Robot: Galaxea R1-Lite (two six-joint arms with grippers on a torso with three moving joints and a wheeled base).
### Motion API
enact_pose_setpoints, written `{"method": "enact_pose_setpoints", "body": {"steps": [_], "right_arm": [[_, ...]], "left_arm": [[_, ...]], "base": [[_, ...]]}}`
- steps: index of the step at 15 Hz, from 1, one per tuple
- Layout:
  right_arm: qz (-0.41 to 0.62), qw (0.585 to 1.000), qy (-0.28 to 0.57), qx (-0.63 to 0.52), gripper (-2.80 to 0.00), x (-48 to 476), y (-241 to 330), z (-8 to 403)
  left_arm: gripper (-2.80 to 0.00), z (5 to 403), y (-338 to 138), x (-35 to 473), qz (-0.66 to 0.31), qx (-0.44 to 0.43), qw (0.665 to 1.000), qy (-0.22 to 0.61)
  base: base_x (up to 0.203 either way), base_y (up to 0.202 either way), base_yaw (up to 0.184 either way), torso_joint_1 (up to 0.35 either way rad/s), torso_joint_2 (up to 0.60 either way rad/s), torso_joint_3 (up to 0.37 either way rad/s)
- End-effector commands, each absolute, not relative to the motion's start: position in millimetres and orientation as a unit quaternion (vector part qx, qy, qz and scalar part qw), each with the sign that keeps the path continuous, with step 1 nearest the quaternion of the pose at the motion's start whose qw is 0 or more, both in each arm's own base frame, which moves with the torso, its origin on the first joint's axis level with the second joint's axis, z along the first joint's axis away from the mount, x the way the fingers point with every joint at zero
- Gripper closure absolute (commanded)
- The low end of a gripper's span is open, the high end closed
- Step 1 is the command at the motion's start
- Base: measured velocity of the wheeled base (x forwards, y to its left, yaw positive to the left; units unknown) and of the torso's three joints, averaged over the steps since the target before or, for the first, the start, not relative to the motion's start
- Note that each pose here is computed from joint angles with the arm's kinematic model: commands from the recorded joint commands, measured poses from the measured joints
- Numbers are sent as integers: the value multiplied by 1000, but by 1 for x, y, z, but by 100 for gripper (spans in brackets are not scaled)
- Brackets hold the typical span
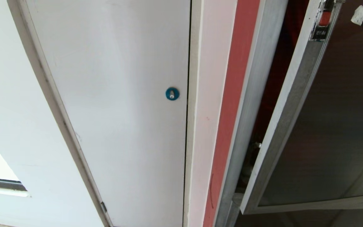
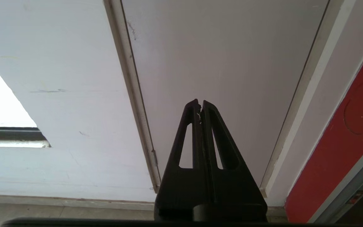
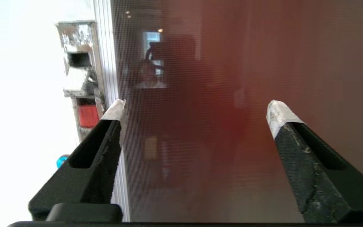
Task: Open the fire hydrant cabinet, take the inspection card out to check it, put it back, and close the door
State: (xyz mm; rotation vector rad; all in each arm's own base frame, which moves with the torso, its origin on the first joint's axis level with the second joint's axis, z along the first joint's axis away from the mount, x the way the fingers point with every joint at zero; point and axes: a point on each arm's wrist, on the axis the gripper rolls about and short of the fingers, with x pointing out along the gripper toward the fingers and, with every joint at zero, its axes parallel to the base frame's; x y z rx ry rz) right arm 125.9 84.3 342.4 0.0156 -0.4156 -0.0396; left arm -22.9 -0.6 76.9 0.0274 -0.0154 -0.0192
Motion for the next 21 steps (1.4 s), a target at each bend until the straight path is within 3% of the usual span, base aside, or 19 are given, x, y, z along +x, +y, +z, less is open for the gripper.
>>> {"method": "enact_pose_setpoints", "body": {"steps": [1,21], "right_arm": [[-21,978,-206,6,-280,126,85,342],[-21,980,-196,-3,-280,110,71,324]], "left_arm": [[0,74,-1,-22,-10,14,1000,-2],[0,74,-1,-22,-9,14,1000,-2]], "base": [[0,0,0,0,0,0],[0,0,0,0,0,0]]}}
